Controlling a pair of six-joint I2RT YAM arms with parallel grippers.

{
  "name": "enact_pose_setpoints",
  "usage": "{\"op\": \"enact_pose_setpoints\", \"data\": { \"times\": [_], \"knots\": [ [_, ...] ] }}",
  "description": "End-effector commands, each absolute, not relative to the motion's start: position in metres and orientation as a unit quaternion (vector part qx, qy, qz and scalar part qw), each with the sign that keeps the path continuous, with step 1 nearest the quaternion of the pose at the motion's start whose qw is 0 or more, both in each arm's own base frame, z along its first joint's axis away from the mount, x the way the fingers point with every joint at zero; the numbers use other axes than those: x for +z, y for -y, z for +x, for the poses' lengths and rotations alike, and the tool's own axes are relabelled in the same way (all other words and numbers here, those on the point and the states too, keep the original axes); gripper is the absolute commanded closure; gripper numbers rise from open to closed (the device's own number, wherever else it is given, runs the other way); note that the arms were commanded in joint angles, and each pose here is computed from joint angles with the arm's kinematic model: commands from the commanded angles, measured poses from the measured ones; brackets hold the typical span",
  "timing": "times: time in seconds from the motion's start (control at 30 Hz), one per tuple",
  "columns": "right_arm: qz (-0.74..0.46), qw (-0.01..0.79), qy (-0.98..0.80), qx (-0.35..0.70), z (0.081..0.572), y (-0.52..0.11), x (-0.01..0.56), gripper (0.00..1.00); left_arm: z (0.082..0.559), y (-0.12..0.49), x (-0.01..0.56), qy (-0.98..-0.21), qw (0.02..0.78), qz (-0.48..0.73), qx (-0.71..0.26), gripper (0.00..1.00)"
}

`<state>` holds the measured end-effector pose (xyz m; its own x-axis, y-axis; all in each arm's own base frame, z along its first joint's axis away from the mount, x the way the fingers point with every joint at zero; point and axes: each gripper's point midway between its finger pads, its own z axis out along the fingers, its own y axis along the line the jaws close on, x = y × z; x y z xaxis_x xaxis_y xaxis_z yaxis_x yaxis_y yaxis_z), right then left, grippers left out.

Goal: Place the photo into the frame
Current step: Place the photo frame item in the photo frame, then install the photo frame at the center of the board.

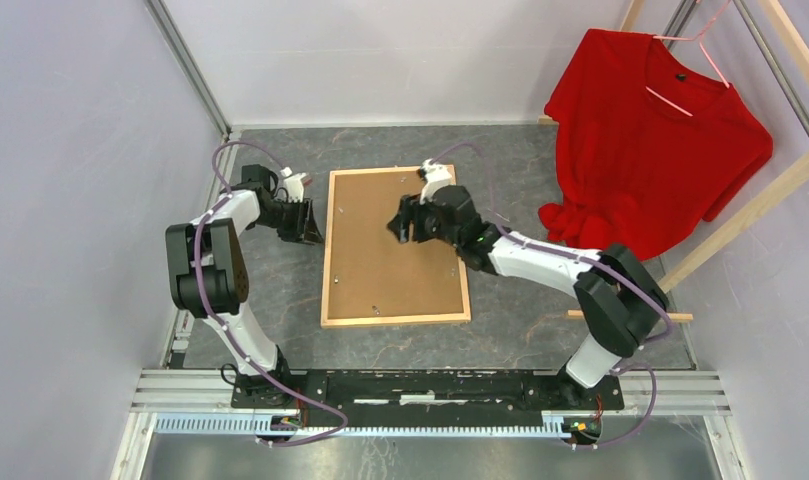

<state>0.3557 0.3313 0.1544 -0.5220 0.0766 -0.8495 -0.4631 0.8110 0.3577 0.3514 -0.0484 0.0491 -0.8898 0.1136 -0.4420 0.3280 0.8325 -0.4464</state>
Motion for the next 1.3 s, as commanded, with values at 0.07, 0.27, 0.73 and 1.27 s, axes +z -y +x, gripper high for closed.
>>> {"op": "enact_pose_setpoints", "data": {
  "times": [0.07,0.27,0.73,1.27],
  "knots": [
    [-0.191,0.407,-0.787,0.422,0.289,-0.421,0.144,0.4,0.332,0.061,0.039,-0.927,0.168,0.137,-0.306,0.59],
    [-0.216,0.374,-0.787,0.44,0.265,-0.46,0.119,0.46,0.325,0.061,0.027,-0.928,0.15,0.139,-0.312,0.63],
    [-0.223,0.33,-0.796,0.457,0.243,-0.505,0.082,0.49,0.326,0.059,0.019,-0.931,0.139,0.138,-0.309,0.74],
    [-0.202,0.329,-0.815,0.433,0.253,-0.513,0.053,0.51,0.327,0.054,0.017,-0.938,0.144,0.144,-0.28,0.76]
  ]
}}
